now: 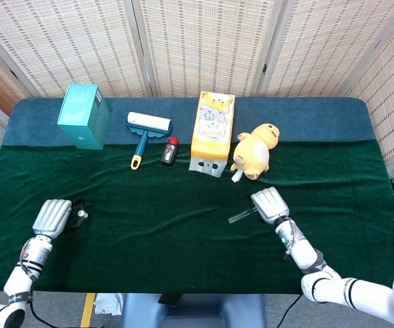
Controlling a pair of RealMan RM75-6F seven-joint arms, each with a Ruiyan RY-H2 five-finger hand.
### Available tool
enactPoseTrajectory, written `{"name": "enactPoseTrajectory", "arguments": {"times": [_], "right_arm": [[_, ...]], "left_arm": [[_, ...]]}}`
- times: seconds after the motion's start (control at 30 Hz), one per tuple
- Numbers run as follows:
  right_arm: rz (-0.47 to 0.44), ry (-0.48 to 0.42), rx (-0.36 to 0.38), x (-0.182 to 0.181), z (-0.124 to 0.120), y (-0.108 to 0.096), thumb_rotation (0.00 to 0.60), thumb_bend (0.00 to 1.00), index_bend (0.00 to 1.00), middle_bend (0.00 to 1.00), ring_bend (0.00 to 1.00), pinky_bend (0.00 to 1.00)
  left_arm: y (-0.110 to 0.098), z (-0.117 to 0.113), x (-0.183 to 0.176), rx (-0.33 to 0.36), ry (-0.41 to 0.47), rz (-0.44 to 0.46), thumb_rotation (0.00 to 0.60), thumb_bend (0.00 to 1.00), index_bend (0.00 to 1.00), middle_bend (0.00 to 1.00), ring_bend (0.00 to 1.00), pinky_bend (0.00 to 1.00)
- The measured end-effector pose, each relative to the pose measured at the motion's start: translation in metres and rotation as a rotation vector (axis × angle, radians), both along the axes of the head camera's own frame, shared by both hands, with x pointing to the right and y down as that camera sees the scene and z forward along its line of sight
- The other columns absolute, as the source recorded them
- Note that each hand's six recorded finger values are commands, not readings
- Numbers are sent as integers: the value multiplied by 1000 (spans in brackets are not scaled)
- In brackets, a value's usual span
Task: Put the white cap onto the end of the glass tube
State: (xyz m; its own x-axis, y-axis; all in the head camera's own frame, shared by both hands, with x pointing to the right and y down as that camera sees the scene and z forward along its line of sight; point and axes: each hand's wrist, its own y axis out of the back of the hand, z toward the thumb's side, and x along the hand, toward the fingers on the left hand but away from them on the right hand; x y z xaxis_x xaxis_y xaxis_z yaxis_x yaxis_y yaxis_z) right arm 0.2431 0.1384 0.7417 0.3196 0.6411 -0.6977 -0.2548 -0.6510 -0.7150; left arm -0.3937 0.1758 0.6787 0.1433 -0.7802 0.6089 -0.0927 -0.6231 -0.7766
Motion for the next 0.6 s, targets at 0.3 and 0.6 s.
{"name": "enactPoseTrajectory", "arguments": {"times": [0.3, 0.6], "right_arm": [[31, -38, -4, -5, -8, -2, 600, 557, 721, 1000, 1000, 1000], [146, -211, -50, -15, -29, -5, 600, 641, 825, 1000, 1000, 1000]], "left_arm": [[0, -3, -1, 3, 19, -9, 600, 468, 568, 1000, 918, 825], [-12, -21, 11, 9, 138, -39, 600, 468, 568, 1000, 917, 825]]}}
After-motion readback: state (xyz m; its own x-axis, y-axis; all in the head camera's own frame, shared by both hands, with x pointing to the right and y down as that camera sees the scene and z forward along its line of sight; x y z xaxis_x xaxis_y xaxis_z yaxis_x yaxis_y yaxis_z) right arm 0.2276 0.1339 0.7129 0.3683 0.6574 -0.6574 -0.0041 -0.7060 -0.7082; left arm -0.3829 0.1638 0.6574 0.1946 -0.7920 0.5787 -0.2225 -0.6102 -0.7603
